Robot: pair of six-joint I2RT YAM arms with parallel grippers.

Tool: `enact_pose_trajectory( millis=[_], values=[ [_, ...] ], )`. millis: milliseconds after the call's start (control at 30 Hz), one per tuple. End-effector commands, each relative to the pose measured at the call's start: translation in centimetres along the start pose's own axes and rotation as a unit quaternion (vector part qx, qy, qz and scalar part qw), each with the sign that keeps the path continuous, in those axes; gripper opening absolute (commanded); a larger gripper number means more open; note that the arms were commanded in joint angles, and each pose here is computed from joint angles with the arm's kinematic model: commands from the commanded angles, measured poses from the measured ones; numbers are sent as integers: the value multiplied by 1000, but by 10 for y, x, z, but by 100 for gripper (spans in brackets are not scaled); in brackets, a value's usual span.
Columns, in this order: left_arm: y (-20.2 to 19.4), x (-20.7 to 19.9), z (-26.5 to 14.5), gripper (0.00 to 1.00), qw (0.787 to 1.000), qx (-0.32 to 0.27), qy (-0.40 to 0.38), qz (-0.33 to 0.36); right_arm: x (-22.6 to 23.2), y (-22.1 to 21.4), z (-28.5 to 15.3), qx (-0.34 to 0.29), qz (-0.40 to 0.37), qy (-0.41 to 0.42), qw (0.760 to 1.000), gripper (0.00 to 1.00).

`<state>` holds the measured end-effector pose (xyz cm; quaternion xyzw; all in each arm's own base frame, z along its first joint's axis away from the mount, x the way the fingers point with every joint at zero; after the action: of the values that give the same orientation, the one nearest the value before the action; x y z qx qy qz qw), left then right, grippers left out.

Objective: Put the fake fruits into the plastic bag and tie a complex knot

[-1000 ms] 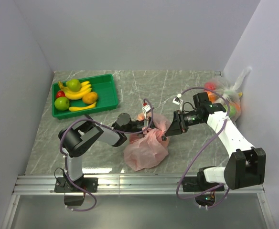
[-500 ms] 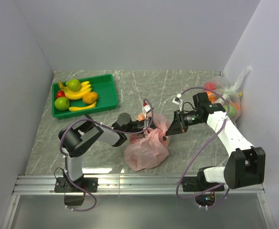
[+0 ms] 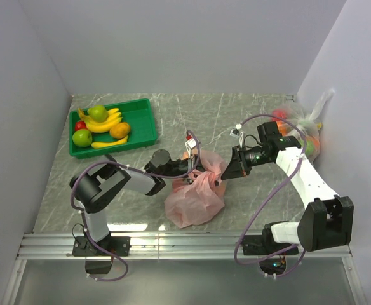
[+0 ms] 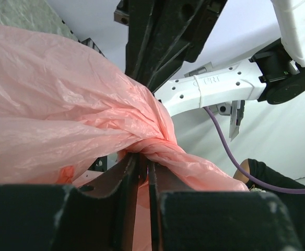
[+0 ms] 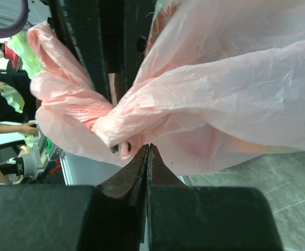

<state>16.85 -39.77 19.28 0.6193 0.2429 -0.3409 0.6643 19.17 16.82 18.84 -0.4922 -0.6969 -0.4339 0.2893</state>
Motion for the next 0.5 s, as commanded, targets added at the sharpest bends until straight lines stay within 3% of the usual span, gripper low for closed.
enact_pose_trajectory(
  millis=[0, 67, 100, 133, 233, 467],
  values=[
    [7, -12, -3, 17, 999, -7, -13, 35, 8, 11, -7, -13, -26, 1, 1000, 0],
    [7, -13, -3, 10, 999, -8, -16, 37, 10, 11, -6, -10, -21, 5, 1000, 0],
    [7, -14, -3, 7, 999, -8, -16, 38, 10, 8, -6, -3, -10, 10, 1000, 5],
    [7, -14, -3, 2, 999, -8, -17, 39, 14, 7, -6, 0, -11, 21, 1000, 18],
    [8, -14, -3, 1, 999, -10, -19, 40, 15, 3, -5, 5, -8, 29, 1000, 37],
    [12, -14, 2, 0, 999, -14, -26, 43, 12, 4, 1, 5, 6, 34, 999, 42]
  ],
)
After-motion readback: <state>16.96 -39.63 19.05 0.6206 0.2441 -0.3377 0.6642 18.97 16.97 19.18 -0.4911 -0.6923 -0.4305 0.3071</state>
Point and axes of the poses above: each gripper's point midway between its finger pads, its own z axis out along the fingers, its own x axis along the line the jaws close on, y = z × x, the point moved 1 cm from there along -z, back along the fingers, and after that the axes turned 15 degrees about z, right-handed, at the moved point
